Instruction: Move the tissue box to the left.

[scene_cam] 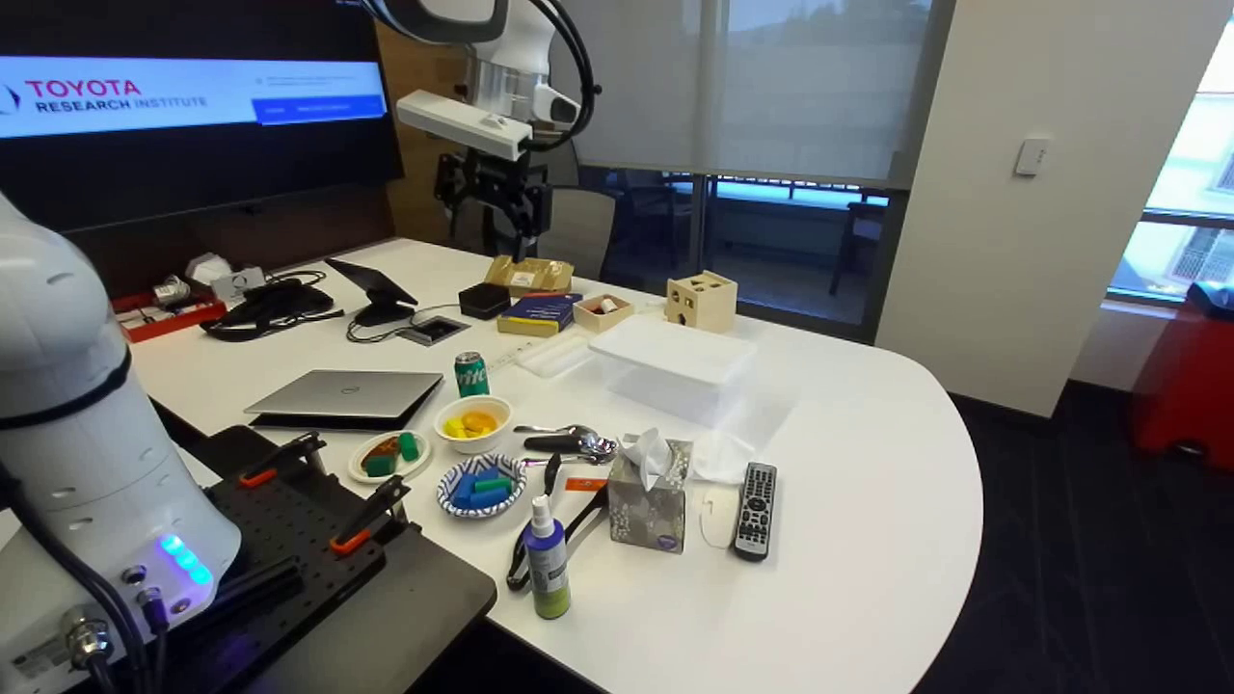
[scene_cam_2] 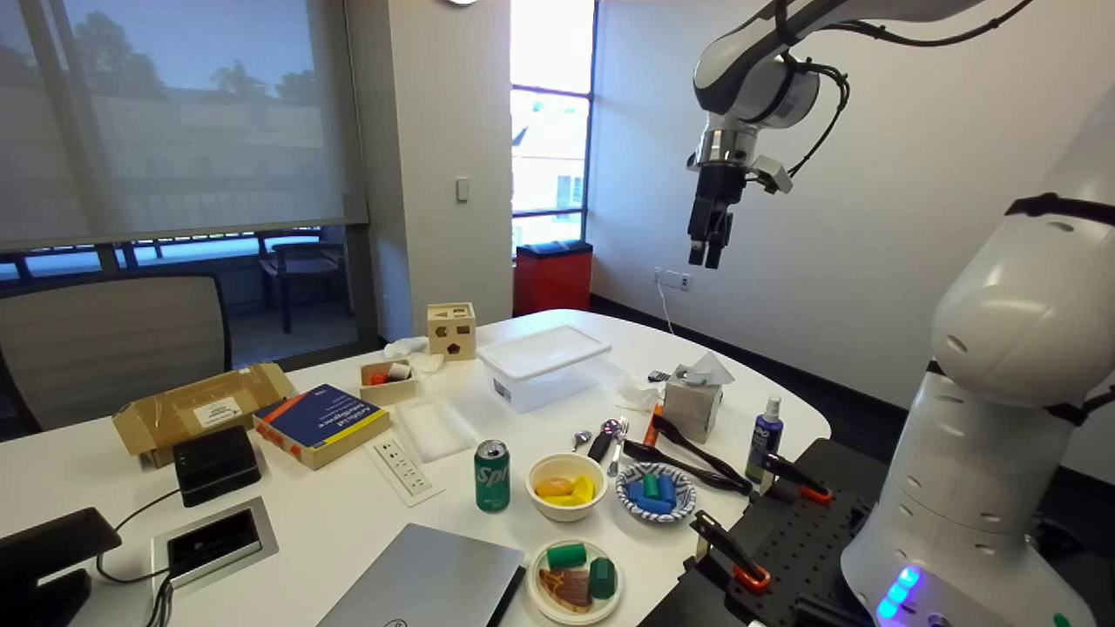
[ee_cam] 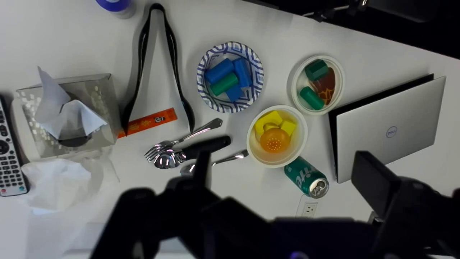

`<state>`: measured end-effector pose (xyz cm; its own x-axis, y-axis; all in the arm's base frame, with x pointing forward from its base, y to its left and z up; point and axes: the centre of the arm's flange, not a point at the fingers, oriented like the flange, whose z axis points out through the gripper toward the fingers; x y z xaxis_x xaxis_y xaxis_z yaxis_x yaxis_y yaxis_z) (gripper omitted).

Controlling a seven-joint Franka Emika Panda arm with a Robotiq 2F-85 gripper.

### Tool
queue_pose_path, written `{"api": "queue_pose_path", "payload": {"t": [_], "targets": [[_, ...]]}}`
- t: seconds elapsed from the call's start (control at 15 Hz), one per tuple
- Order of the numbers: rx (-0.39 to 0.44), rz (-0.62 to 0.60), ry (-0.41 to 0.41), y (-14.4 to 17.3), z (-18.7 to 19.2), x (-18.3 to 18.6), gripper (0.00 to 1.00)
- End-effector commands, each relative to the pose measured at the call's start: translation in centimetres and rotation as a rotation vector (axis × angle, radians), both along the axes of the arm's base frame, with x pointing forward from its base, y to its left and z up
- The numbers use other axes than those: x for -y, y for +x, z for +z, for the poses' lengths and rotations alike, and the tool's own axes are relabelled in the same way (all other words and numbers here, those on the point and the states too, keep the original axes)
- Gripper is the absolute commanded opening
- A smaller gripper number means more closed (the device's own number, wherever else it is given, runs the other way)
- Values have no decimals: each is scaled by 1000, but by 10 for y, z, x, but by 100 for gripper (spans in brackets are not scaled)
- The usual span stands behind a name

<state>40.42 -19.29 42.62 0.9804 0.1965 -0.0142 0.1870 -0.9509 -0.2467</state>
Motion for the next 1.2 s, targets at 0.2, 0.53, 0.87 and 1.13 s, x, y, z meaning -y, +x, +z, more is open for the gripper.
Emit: {"api": "queue_pose_path", "payload": {"t": [0.2,0.53,0.87,1.13], "targets": [[-24,41,-75,8,-67,38,100],[7,166,-124,8,-123,100,100],[37,228,-125,2,-174,142,100],[83,174,-102,5,-219,142,100]]}}
